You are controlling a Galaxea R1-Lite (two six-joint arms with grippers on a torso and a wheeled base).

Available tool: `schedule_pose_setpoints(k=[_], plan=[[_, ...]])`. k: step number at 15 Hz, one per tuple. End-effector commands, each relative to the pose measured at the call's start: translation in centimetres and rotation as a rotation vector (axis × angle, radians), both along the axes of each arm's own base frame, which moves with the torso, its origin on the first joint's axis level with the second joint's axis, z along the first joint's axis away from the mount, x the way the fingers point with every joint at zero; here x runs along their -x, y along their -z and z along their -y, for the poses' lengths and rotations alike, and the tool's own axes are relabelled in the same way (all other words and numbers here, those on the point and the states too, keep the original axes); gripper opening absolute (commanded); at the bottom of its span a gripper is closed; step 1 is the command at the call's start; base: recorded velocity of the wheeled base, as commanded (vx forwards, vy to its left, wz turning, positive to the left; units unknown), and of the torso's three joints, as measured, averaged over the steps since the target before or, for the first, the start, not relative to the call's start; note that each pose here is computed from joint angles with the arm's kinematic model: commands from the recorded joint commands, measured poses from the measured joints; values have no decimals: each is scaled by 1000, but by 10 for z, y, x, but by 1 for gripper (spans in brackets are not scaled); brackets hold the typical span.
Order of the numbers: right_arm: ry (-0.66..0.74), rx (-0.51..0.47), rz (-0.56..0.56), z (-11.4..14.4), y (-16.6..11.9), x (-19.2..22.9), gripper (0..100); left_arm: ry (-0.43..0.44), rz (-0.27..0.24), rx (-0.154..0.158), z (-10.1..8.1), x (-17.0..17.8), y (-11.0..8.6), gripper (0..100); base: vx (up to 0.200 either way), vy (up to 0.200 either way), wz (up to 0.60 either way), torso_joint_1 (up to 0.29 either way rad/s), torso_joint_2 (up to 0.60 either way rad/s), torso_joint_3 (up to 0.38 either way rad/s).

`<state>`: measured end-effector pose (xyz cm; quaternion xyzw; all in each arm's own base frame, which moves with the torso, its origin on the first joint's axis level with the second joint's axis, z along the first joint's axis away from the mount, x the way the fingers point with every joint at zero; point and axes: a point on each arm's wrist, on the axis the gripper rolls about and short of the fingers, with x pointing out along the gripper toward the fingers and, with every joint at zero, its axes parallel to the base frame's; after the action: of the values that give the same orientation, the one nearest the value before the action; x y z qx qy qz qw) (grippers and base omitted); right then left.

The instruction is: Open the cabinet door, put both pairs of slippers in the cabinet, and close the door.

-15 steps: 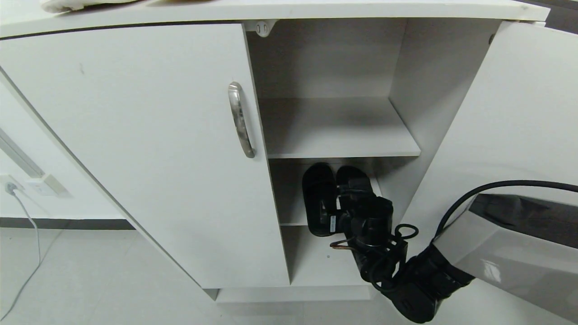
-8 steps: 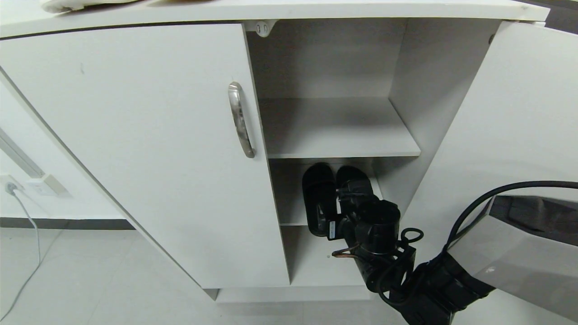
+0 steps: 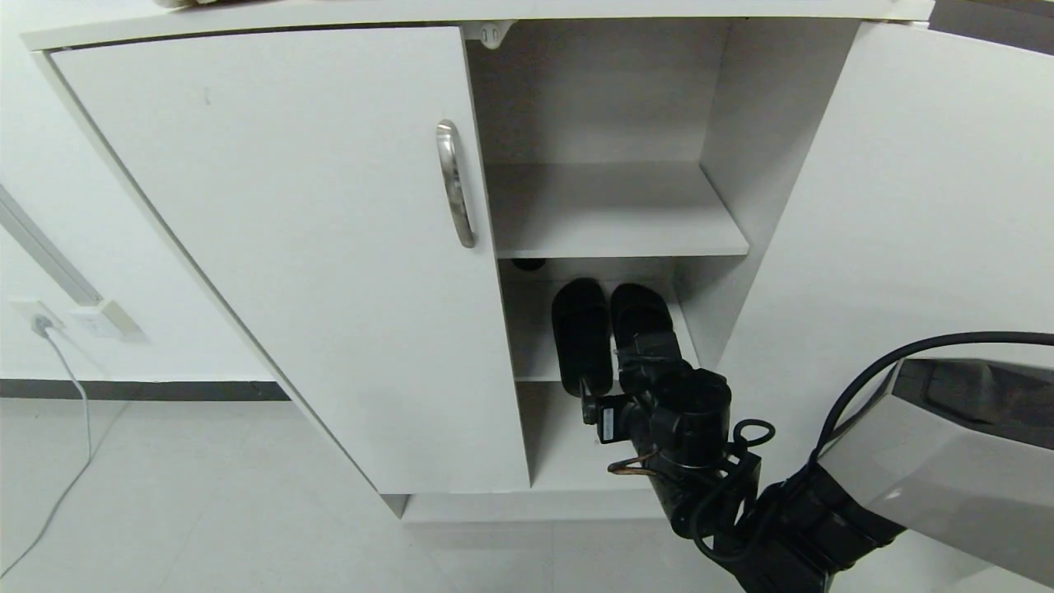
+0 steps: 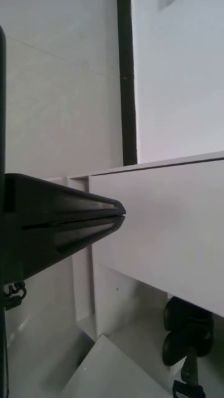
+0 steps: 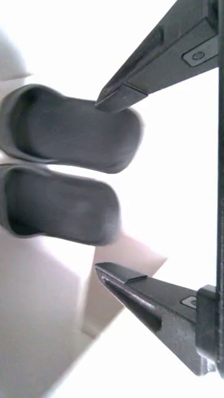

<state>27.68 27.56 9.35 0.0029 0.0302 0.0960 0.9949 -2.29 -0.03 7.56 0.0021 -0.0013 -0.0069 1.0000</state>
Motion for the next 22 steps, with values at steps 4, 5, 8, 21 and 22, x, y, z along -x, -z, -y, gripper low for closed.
schedule_pose_setpoints(k=[4,5,8,21,22], plan=[[-1,6,-7,-1,4,0,100,-2,-3,1,0,0,0,0,-100,0,0,2,0,1],[-1,6,-7,-1,4,0,100,-2,-1,1,0,0,0,0,0,0,0,0,0,0],[-1,14,-14,1,6,1,100,-2,-1,0,0,0,0,0,0,0,0,0,0,0],[10,37,-29,1,15,0,100,2,-3,0,0,0,0,0,0,0,0,1,0,51],[11,38,-30,1,16,-1,100,2,-3,0,0,0,0,0,0,0,0,2,7,183]])
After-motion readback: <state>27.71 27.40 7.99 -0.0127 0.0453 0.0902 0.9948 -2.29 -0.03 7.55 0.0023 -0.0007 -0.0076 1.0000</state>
